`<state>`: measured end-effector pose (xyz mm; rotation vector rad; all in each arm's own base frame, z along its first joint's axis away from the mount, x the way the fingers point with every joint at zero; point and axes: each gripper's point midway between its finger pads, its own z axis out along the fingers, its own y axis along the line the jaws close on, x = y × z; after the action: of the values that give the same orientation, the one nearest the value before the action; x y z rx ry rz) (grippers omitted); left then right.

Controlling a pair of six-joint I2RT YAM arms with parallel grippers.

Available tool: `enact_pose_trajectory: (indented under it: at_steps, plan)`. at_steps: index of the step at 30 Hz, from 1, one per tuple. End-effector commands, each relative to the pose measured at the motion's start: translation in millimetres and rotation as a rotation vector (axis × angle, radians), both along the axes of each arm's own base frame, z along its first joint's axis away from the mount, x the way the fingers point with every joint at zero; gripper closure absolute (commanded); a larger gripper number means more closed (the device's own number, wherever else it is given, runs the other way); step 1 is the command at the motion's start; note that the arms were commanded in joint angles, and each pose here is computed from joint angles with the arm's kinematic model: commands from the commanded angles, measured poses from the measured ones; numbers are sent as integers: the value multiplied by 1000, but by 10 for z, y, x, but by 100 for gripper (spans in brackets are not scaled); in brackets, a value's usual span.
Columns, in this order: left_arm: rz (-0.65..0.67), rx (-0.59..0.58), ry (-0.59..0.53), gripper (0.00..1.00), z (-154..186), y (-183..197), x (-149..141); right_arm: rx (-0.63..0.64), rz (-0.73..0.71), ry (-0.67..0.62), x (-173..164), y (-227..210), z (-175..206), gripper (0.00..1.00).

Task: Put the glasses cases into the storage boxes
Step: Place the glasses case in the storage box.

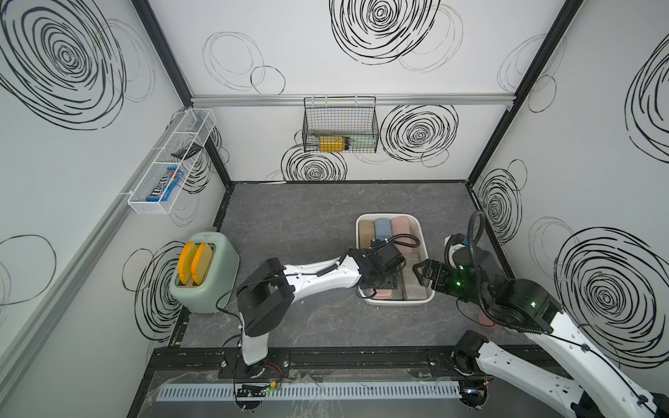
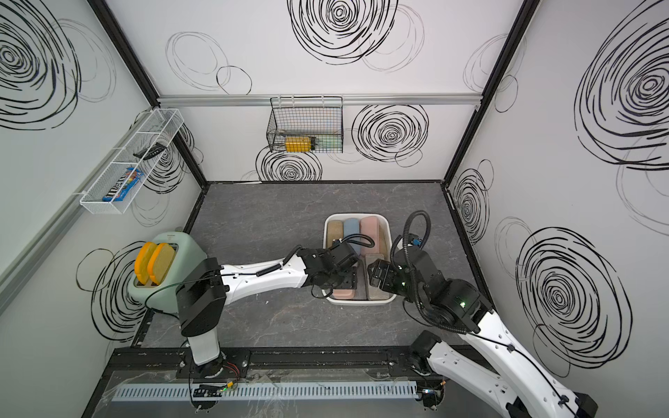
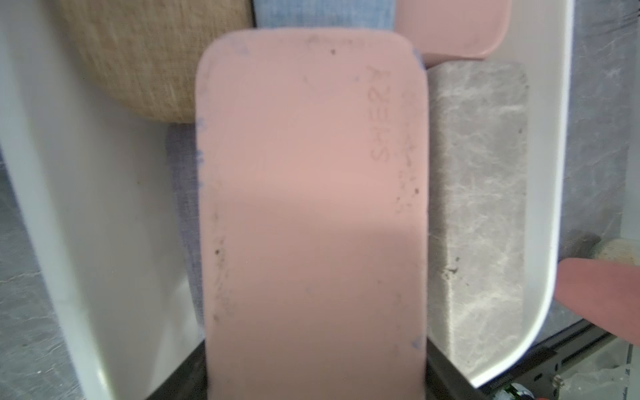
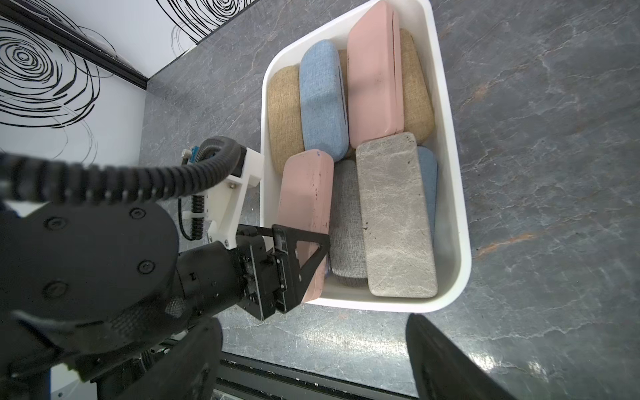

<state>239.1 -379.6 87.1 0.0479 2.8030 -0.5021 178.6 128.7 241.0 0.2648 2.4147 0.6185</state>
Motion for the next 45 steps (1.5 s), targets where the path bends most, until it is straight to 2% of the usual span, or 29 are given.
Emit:
enact_pose_trajectory:
  at_steps: [1, 6, 15, 22, 28, 30, 31, 32, 33, 34, 38, 45]
  plan:
    - [10, 5, 4, 45, 11, -3, 57, -2, 5, -3, 2, -2, 50, 13]
    - [1, -11, 37, 46, -75, -100, 7, -2, 11, -2, 19, 24, 35, 13]
    - [-1, -79, 28, 48, 221, -262, -191, 13, 3, -1, -19, -5, 7, 13]
    - [4, -62, 118, 51, -36, -161, -363, 24, 6, 0, -28, 8, 10, 13]
    - [-12, -74, 114, 50, 26, -156, -390, 27, -2, -5, -36, -16, -30, 13]
    - [-18, -63, 121, 43, -36, -154, -372, 30, 4, -1, -27, 9, -59, 13]
    - [-24, -56, 127, 35, -76, -162, -369, 28, 6, 4, -22, 21, -74, 13]
    - [-31, -54, 130, 22, -90, -179, -365, 27, 8, 7, -22, 28, -81, 13]
    - [-40, -48, 131, 1, -108, -198, -363, 24, 10, 9, -23, 30, -85, 13]
    - [-48, -47, 125, 4, -106, -218, -349, 23, 8, 6, -19, 23, -77, 13]
    - [-57, -73, 82, 4, 44, -276, -251, 12, 6, 3, -19, 6, -78, 12]
    - [-49, -58, -96, 4, 632, -124, -17, -16, 11, 18, 15, 24, -123, 12]
